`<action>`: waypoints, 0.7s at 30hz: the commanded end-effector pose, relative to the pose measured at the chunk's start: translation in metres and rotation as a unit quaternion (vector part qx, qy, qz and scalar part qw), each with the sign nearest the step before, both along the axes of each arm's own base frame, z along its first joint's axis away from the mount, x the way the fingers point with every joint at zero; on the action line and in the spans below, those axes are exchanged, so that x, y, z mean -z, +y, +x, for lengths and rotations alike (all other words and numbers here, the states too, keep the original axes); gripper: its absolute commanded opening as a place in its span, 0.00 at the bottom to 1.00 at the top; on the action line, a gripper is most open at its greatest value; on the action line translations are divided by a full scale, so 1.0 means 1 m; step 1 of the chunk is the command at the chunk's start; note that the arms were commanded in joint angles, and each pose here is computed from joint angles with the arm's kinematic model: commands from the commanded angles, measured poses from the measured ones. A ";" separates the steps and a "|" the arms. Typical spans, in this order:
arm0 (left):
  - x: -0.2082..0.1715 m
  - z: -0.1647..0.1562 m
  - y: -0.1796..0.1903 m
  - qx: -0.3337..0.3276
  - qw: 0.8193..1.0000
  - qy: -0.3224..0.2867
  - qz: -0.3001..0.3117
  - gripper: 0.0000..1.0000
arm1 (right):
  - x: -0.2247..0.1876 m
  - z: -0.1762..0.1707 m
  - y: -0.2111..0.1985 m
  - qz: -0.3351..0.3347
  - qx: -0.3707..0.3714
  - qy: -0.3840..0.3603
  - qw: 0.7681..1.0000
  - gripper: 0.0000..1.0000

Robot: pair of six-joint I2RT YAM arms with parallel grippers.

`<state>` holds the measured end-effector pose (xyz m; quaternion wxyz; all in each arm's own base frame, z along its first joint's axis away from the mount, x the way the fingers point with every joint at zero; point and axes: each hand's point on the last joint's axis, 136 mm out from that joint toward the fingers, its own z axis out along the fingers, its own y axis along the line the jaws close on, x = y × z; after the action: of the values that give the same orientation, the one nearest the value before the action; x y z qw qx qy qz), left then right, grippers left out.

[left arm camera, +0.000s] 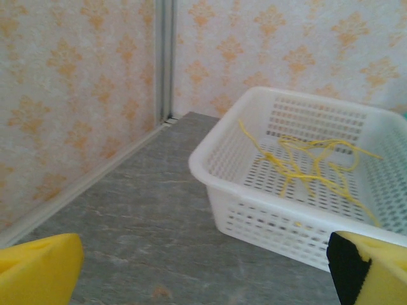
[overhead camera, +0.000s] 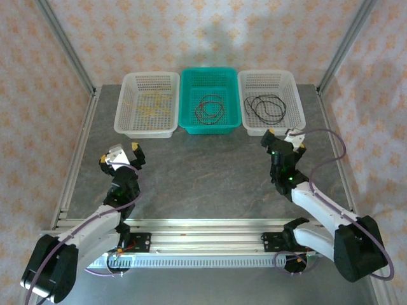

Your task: Untangle the cables

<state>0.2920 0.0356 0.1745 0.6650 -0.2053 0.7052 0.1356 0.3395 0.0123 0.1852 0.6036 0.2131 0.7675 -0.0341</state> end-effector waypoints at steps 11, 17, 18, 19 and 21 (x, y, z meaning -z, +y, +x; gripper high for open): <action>0.014 0.012 0.012 -0.005 0.999 -0.004 0.043 0.99 | 0.044 -0.027 -0.058 -0.010 0.061 -0.055 0.997 1.00; 0.015 0.018 0.012 -0.002 0.998 -0.003 0.059 1.00 | 0.044 -0.024 -0.066 -0.017 0.071 -0.053 0.996 1.00; 0.014 0.018 0.013 -0.003 0.998 -0.004 0.061 1.00 | 0.045 -0.025 -0.071 -0.014 0.087 -0.050 0.995 1.00; 0.014 0.020 0.014 -0.001 0.998 -0.005 0.062 1.00 | 0.045 -0.023 -0.071 -0.021 0.084 -0.047 0.995 1.00; 0.014 0.023 0.015 0.004 0.998 -0.004 0.062 0.99 | 0.042 -0.025 -0.077 -0.022 0.104 -0.056 0.993 1.00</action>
<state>0.3094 0.0509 0.1458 0.6563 -0.1652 0.7120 0.1871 0.3120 -0.0551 0.1258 0.6214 0.2542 0.7355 -0.0913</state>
